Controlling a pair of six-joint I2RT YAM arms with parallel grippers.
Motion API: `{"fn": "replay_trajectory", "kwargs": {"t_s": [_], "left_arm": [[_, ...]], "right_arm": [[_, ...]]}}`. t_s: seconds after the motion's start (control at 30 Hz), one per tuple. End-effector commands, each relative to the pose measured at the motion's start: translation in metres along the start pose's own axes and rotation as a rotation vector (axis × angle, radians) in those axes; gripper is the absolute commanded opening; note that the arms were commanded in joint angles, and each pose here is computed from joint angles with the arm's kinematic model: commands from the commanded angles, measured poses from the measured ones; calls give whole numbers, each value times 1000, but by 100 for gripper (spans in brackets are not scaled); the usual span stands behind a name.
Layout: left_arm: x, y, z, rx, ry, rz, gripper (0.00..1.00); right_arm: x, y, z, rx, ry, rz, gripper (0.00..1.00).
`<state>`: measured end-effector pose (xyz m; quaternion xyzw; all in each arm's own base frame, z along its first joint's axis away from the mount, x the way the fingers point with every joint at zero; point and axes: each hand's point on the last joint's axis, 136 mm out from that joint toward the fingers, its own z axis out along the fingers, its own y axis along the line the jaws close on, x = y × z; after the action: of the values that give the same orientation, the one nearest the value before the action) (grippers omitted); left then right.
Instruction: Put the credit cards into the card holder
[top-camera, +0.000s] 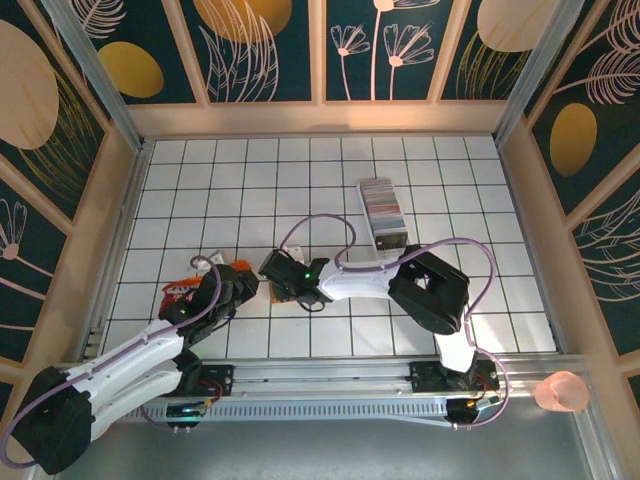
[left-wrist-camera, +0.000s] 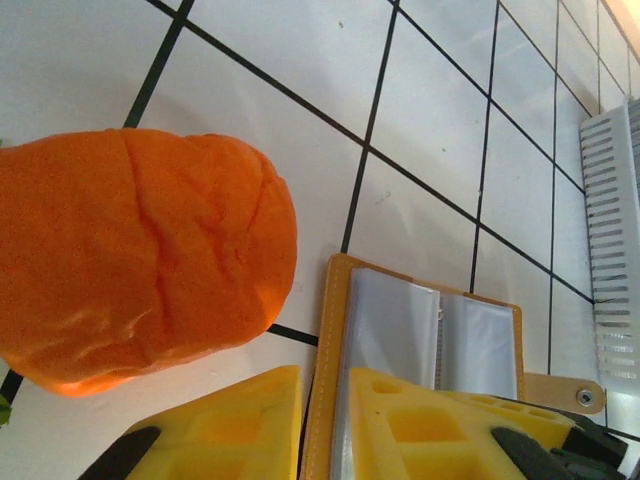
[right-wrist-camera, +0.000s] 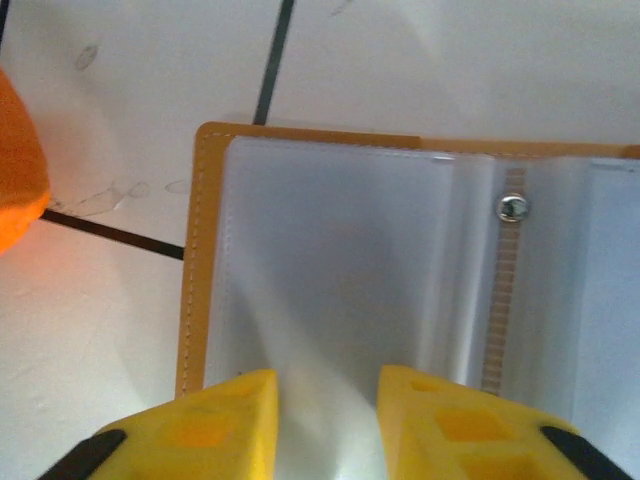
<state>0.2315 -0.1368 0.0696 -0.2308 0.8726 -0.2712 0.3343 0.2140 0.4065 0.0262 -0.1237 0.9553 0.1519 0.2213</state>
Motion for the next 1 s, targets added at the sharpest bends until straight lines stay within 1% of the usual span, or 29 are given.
{"fn": "replay_trajectory", "kwargs": {"t_s": [0.0, 0.17, 0.27, 0.3, 0.4, 0.53, 0.63, 0.73, 0.97], "left_arm": [[5, 10, 1, -28, 8, -4, 19], [10, 11, 3, -24, 29, 3, 16], [12, 10, 3, -17, 39, 2, 16], [13, 9, 4, -11, 43, 5, 15], [16, 4, 6, 6, 65, 15, 15], [29, -19, 11, 103, 152, 50, 15], [37, -28, 18, 116, 213, 61, 10], [39, -40, 23, 160, 227, 55, 8], [39, -57, 34, 197, 251, 88, 7]], "right_arm": [[41, -26, 16, 94, 122, -27, 27], [36, -25, 14, 83, 109, -10, 17], [32, -25, 12, 90, 99, 1, 15], [31, -25, 10, 90, 91, 6, 12], [20, -21, 0, 56, 48, 42, 9], [7, -13, -13, -58, 9, 105, 9], [1, -14, -19, -117, -2, 156, 8], [-3, -15, -25, -161, -18, 192, 7], [-9, -19, -30, -216, -31, 248, 5]]}}
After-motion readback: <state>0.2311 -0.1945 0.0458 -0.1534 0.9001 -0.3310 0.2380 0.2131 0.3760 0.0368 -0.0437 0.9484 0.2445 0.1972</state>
